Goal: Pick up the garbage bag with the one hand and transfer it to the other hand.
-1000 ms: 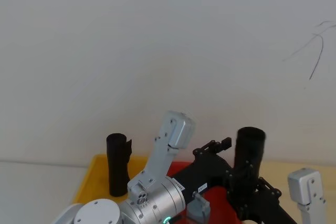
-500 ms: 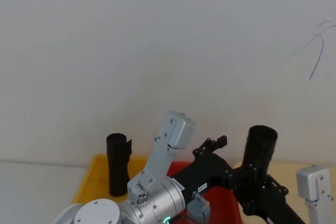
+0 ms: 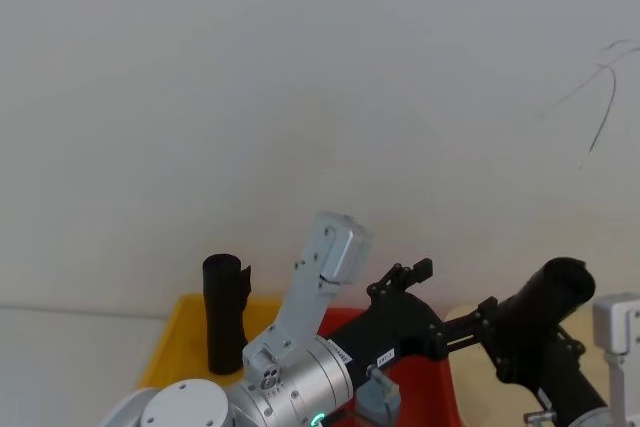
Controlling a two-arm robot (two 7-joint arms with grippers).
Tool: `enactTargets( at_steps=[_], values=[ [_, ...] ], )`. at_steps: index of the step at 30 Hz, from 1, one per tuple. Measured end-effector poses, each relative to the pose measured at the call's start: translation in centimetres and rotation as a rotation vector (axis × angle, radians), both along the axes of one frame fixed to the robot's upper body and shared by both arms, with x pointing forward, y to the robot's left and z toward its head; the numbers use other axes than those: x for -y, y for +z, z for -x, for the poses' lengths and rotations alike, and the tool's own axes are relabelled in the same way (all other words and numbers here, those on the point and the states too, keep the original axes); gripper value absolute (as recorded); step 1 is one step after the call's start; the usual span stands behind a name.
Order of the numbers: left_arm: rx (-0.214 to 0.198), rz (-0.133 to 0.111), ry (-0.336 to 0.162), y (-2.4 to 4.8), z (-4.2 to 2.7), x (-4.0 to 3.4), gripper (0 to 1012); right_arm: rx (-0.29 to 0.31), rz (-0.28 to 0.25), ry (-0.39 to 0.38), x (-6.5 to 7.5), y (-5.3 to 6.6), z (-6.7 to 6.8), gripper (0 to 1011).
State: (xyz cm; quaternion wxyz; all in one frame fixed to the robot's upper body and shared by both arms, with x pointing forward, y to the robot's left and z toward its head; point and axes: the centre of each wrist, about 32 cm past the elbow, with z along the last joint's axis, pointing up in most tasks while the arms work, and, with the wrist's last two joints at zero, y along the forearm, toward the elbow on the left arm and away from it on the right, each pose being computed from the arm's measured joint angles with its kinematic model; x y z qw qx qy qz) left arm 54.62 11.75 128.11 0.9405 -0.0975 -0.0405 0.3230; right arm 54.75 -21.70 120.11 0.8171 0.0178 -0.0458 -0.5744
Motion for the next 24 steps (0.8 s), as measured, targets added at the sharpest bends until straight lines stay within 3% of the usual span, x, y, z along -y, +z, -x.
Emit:
enactTargets(
  at_steps=[13,20,24],
  values=[
    [0.000,0.000,0.000,0.00,0.00,0.00,1002,-0.065,-0.006,-0.196,0.4,0.7,-2.6,555],
    [0.000,0.000,0.000,0.00,0.00,0.00,1002,-0.114,0.001,-0.309,0.6,0.7,-4.1,790],
    [0.000,0.000,0.000,0.00,0.00,0.00,1002,-0.134,0.009,-0.368,0.7,0.8,-5.0,876]
  ],
)
